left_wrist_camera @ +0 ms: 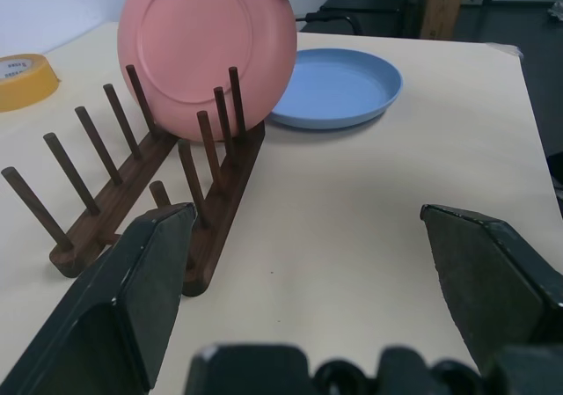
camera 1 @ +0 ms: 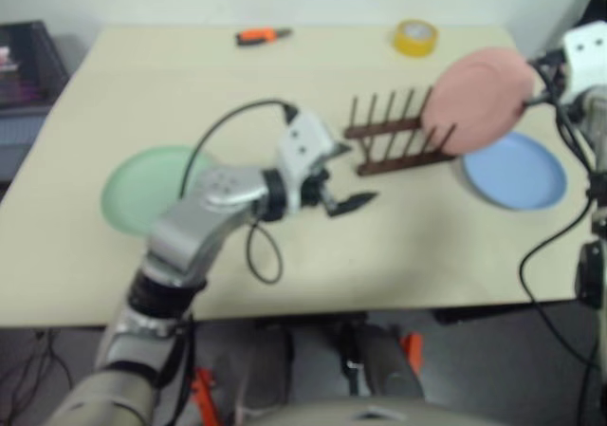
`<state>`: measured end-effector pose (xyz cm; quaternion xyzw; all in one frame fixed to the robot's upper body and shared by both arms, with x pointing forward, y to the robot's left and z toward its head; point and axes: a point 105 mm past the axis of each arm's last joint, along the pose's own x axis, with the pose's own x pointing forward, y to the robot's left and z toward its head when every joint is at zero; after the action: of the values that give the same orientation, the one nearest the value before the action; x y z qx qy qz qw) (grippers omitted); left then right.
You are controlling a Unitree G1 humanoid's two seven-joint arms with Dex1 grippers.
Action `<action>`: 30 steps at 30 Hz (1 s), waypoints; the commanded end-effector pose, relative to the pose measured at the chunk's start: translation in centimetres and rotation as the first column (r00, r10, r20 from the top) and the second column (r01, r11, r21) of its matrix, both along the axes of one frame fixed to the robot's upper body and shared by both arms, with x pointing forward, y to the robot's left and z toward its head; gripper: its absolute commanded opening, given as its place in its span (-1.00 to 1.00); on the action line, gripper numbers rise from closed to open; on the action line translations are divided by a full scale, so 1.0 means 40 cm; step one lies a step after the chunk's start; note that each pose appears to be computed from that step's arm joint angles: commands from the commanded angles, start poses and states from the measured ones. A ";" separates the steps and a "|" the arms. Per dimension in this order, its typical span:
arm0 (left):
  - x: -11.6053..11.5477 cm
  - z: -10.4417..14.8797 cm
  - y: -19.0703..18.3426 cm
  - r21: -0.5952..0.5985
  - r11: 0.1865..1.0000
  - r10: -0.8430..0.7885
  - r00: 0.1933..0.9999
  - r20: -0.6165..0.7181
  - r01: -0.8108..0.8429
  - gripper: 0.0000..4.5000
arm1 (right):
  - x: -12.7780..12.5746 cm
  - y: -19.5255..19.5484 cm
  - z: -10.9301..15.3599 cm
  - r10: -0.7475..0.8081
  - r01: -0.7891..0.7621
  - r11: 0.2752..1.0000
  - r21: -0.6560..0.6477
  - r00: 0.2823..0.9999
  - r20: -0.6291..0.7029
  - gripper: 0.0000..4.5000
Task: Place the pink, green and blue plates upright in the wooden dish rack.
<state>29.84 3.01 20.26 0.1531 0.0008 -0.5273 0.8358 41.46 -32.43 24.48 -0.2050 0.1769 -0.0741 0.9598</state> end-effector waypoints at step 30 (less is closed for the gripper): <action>0.008 0.031 0.017 0.013 1.000 0.003 0.997 0.078 -0.004 1.00 | -0.046 0.190 0.107 0.362 -0.361 0.932 -0.029 0.928 0.085 -0.99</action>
<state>30.28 3.71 20.30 0.1687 -0.0025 -0.5195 0.8376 40.15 -25.30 27.27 -0.2267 0.1154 0.0849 0.9634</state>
